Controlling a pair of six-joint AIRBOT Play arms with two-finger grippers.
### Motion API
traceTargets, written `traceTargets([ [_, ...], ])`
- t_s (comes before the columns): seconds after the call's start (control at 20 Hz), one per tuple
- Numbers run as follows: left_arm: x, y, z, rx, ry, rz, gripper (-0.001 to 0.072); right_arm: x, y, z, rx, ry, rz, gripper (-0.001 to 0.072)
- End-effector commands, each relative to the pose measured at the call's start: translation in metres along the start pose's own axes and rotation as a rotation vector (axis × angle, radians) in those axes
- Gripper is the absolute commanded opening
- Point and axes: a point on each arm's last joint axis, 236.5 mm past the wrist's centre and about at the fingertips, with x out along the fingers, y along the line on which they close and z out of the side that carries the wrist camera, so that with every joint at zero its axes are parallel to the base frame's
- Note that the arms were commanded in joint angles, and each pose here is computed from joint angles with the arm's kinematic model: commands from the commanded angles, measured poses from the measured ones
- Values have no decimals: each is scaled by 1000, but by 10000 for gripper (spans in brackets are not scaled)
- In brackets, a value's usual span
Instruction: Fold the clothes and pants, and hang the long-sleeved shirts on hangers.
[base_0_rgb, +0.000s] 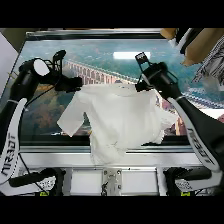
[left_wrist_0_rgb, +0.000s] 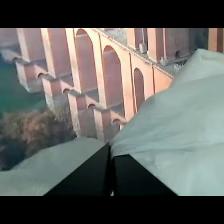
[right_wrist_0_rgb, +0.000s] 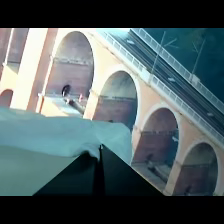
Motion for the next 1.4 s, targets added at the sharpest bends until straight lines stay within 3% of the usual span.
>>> traceTargets([
  [0.0, -31, 9, -48, 24, 16, 45, 14, -64, 8, -70, 48, 53, 141, 16],
  [0.15, -37, 1, -112, -6, 105, -14, 14, -104, 45, -150, 102, 145, 357, 16],
  [0.3, -44, -34, -139, -64, 112, -176, 14, -141, 77, -184, 178, 146, 547, 16],
  [0.65, -32, -43, -74, -104, -38, -213, 14, -122, 51, -147, 247, -7, 440, 15],
  [0.7, -27, -42, -57, -106, -54, -208, 40, -116, 52, -136, 263, -33, 442, 16],
  [0.75, -23, -41, -40, -106, -73, -202, 407, -111, 51, -127, 294, -55, 441, 16],
  [0.8, -21, -43, -25, -107, -88, -204, 686, -106, 48, -116, 333, -76, 439, 15],
  [0.95, -28, -59, -1, -80, -115, -222, 658, -97, 32, -98, 435, -115, 425, 16],
  [1.1, -30, -96, -23, 16, -121, -216, 658, -98, 27, -94, 457, -129, 428, 16],
  [1.35, 9, -132, -66, 297, -180, 16, 658, -105, 32, -93, 453, -139, 457, 16],
])
